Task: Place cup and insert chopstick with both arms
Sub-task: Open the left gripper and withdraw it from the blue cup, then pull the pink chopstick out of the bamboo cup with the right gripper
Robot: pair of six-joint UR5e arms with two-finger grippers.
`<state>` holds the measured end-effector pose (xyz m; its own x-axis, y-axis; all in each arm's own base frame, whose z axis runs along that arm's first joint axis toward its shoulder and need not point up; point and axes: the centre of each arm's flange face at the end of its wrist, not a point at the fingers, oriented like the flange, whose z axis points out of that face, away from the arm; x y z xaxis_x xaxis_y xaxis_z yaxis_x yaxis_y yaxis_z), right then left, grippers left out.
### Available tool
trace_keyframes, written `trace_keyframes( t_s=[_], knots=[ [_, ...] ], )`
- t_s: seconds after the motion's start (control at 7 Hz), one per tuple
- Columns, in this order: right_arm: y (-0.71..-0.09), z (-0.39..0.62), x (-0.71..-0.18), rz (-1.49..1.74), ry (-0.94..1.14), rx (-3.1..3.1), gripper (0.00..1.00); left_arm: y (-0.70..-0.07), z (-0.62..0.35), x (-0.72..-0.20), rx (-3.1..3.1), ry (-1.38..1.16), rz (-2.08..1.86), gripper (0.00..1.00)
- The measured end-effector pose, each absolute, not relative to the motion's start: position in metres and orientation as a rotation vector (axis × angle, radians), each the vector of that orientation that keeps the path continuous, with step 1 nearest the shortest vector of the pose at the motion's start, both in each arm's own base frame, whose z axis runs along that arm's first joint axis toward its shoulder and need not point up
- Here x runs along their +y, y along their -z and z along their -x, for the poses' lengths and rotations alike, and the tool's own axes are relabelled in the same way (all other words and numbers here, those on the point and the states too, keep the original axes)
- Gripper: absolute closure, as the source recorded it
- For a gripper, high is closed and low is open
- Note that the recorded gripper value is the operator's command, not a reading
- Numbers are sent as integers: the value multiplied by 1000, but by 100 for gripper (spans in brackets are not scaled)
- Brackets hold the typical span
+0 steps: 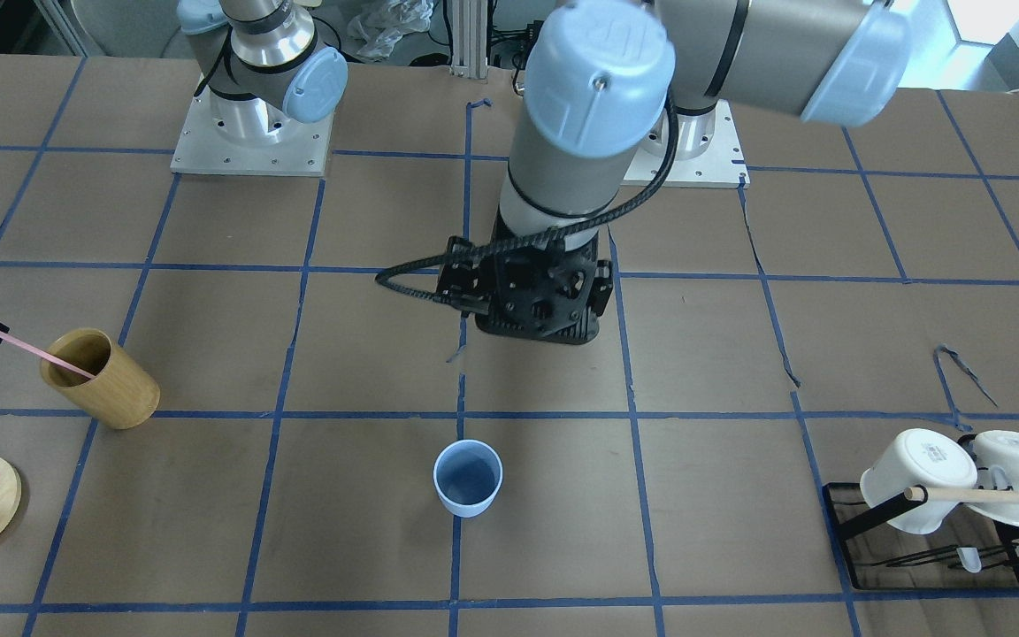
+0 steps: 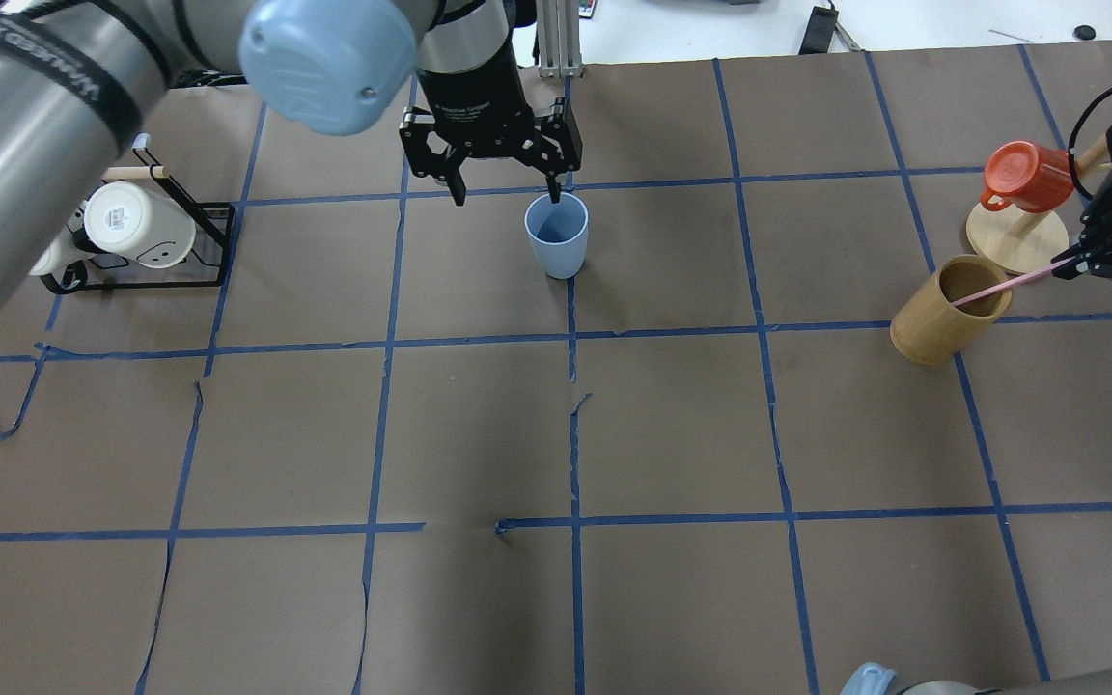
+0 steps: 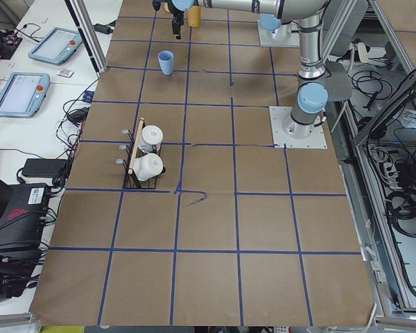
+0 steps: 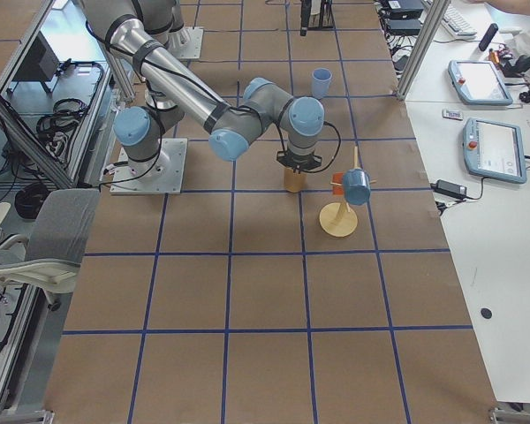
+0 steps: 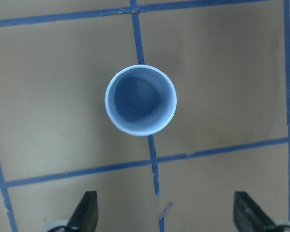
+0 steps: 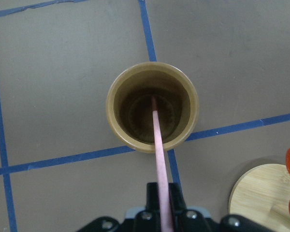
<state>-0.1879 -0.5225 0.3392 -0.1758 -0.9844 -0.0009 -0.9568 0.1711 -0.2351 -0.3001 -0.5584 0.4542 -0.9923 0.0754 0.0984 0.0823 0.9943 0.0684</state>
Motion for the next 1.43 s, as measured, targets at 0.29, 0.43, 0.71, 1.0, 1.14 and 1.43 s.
trace_keyframes(
  t_s=[0.29,0.43,0.71,1.0,1.14,1.43],
  knots=[
    [-342,189,-523,1909,265,2290,93,-471,273,-502,-3055,225,86,0],
    [-345,188,-523,1903,263,2301,93,-469,254,-475,-3060,253,69,0],
    [-368,184,-527,1845,245,2381,93,-476,204,-446,-3084,232,83,0],
    [-410,174,-532,1784,156,2463,93,-481,179,-446,-3090,163,58,0],
    [-438,162,-535,1737,91,2506,93,-482,176,-451,-3091,121,53,0],
    [-494,105,-546,1624,-80,2627,93,-484,175,-459,-3089,85,47,0]
  ],
)
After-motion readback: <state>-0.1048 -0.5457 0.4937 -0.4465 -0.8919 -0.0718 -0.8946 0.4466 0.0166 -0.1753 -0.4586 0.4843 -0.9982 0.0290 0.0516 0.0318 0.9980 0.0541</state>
